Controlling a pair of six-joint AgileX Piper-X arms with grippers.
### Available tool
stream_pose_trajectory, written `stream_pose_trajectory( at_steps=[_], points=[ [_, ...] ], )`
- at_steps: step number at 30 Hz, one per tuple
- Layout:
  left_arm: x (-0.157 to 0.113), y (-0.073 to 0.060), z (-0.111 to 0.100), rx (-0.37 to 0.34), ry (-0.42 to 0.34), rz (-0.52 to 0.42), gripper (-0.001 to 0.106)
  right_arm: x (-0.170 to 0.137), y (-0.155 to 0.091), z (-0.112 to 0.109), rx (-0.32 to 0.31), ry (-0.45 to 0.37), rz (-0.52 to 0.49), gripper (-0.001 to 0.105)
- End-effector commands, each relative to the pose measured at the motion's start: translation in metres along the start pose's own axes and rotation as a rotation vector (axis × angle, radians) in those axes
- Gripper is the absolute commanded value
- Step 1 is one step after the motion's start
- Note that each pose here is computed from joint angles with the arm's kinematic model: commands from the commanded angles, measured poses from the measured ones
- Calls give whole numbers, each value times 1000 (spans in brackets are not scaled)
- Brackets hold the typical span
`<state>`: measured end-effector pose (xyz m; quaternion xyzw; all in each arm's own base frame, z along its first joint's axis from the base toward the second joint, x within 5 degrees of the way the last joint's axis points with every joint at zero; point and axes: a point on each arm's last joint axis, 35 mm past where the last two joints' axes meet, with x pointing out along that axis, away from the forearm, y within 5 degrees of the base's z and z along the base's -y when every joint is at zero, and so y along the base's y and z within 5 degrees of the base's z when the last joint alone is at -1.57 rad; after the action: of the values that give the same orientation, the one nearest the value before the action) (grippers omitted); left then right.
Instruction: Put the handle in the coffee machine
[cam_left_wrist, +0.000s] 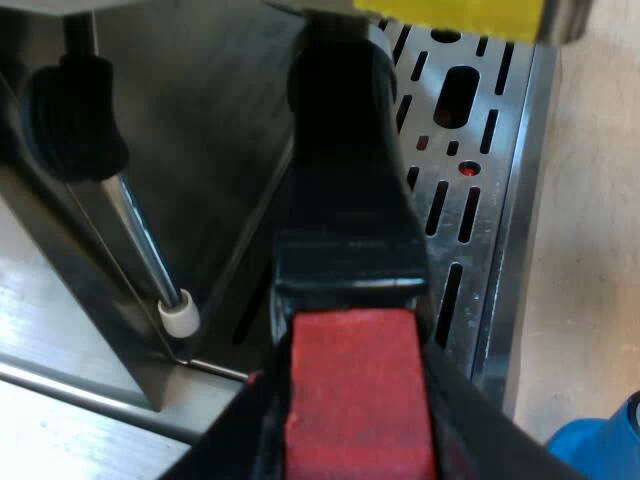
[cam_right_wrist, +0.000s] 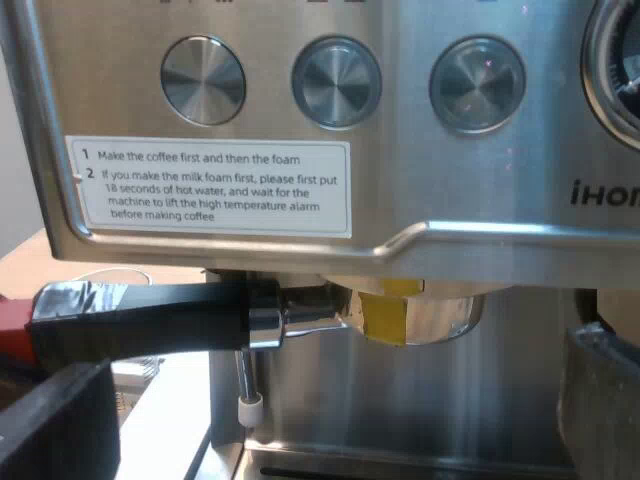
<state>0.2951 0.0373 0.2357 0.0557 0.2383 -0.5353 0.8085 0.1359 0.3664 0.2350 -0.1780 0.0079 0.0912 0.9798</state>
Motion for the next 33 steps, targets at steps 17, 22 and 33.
stream_pose_trajectory(
  at_steps=[17,22,33],
  points=[
    [-4,-15,8,110,-132,-102,0,0,0,4,5,-10,-2,90],
    [-4,-14,6,121,-84,-83,0,0,0,4,3,-10,-2,90],
    [1,-11,-6,51,-20,-45,0,0,0,4,3,-10,-2,90]
  ],
)
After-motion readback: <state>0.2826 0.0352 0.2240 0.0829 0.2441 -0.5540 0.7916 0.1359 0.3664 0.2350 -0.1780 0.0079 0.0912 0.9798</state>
